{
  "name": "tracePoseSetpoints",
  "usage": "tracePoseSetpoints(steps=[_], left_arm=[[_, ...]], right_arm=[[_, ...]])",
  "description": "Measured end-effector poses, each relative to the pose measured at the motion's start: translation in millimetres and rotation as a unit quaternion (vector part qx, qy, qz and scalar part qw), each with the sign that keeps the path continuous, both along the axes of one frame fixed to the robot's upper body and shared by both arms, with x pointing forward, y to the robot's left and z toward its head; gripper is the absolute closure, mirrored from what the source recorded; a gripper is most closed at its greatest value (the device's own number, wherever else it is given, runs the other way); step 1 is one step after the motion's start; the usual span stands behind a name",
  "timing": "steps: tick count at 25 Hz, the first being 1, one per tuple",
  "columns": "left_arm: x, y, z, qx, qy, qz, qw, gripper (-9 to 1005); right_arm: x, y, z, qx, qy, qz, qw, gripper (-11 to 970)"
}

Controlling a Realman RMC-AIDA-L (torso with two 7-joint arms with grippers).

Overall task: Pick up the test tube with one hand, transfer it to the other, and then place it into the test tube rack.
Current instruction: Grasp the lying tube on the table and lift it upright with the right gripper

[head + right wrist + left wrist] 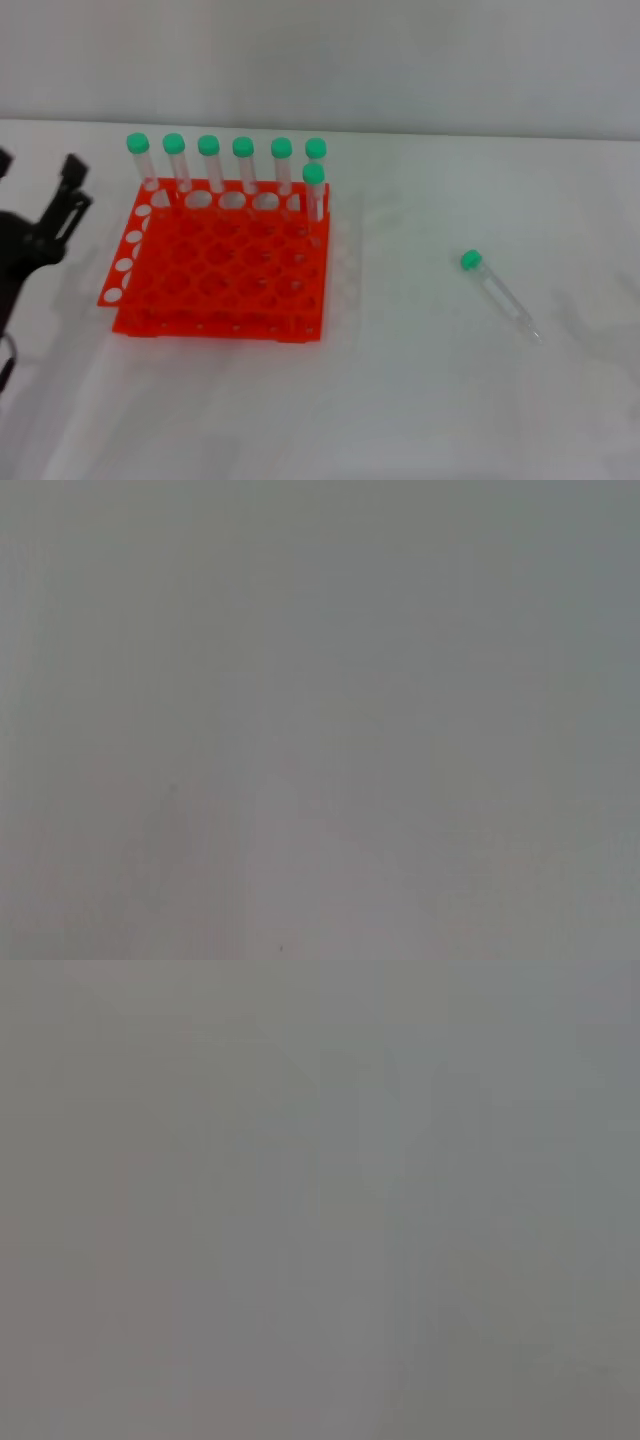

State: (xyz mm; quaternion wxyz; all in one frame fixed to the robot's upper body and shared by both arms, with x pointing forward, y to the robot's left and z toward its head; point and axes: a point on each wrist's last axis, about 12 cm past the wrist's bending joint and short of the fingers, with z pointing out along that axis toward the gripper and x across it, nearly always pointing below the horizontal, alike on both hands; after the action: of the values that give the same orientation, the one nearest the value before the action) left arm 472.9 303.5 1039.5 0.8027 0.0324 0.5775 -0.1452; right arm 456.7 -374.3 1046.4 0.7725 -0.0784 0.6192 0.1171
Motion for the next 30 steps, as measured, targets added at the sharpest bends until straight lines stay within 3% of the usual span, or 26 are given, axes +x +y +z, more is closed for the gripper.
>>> tracePoseSetpoints(steps=[5, 10, 14, 18, 22, 27, 30], left_arm=[[-28.6, 22.3, -6.7, -0.009, -0.001, 0.064, 0.998, 126], [-39.8, 31.9, -9.9, -0.017, 0.003, 0.1, 0.995, 131], [-44.3, 36.4, -11.1, -0.022, 0.005, 0.118, 0.993, 135], [-43.3, 38.3, -11.3, -0.032, 0.007, 0.124, 0.992, 139], [-38.7, 38.1, -10.8, -0.031, 0.01, 0.121, 0.992, 143], [-36.8, 37.8, -13.1, -0.043, 0.022, 0.12, 0.992, 148], [-36.3, 38.5, -15.4, -0.058, 0.033, 0.119, 0.991, 151]], right_arm=[[2.1, 1.4, 2.3, -0.001, -0.005, 0.01, 1.0, 97], [8.5, 0.8, 8.9, 0.006, -0.006, 0.033, 0.999, 102], [20.1, -0.6, 20.5, 0.002, 0.012, 0.088, 0.996, 107], [47.1, -2.1, 40.7, -0.016, 0.087, 0.155, 0.984, 111], [77.4, 11.5, 63.8, -0.057, 0.162, 0.193, 0.966, 116], [106.0, 45.8, 103.8, -0.135, 0.23, 0.221, 0.938, 157], [113.8, 67.8, 128.9, -0.185, 0.274, 0.213, 0.919, 187]])
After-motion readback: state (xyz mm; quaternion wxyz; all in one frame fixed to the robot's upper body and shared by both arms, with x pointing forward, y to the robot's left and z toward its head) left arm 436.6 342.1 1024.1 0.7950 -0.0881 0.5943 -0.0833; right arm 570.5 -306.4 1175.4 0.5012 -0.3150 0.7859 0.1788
